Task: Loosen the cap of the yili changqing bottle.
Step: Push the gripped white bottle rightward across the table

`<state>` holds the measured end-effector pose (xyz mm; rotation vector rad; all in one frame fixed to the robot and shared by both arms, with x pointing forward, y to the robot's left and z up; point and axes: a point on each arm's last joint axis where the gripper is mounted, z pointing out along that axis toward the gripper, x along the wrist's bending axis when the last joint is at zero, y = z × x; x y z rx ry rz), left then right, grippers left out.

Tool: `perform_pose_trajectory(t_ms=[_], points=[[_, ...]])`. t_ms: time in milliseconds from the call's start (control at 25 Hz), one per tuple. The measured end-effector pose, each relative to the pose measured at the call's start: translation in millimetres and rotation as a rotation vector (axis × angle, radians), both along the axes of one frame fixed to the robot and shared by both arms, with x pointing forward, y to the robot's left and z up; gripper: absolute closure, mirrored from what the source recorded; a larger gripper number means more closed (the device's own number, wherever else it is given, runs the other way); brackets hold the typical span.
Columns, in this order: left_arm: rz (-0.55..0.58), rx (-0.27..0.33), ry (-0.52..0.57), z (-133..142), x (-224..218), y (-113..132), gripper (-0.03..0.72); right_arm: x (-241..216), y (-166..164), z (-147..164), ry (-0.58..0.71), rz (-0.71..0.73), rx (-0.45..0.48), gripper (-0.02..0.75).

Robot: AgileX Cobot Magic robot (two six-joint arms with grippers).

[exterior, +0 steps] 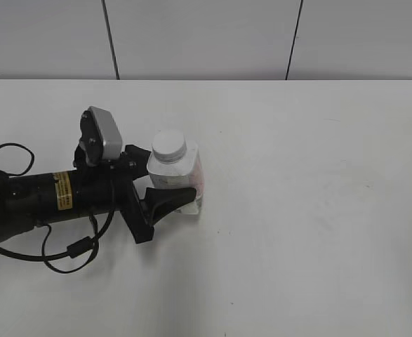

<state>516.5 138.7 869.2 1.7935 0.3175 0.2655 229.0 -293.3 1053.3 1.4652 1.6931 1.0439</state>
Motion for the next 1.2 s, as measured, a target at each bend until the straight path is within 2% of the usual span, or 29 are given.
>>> perform_pose_trajectory(t_ms=[360, 560, 720, 880, 1040, 1200], points=[[0.002, 0.003, 0.003, -1, 1, 0, 0.228, 4, 2, 1, 0.026, 0.014, 0.008, 0.151], [0.008, 0.027, 0.012, -3, 1, 1, 0.230, 40, 9, 10, 0.147, 0.115, -0.088, 0.151], [0.013, 0.053, 0.020, -5, 1, 2, 0.230, 78, 17, 25, 0.144, 0.185, -0.095, 0.151], [0.015, 0.062, 0.024, -6, 1, 2, 0.230, 118, 27, 33, 0.252, 0.267, -0.088, 0.151], [0.018, 0.067, 0.032, -7, 1, 2, 0.230, 164, 34, 35, 0.432, 0.339, -0.101, 0.153], [0.023, 0.078, 0.043, -8, 1, 3, 0.230, 199, 39, 41, 0.531, 0.420, -0.141, 0.210]])
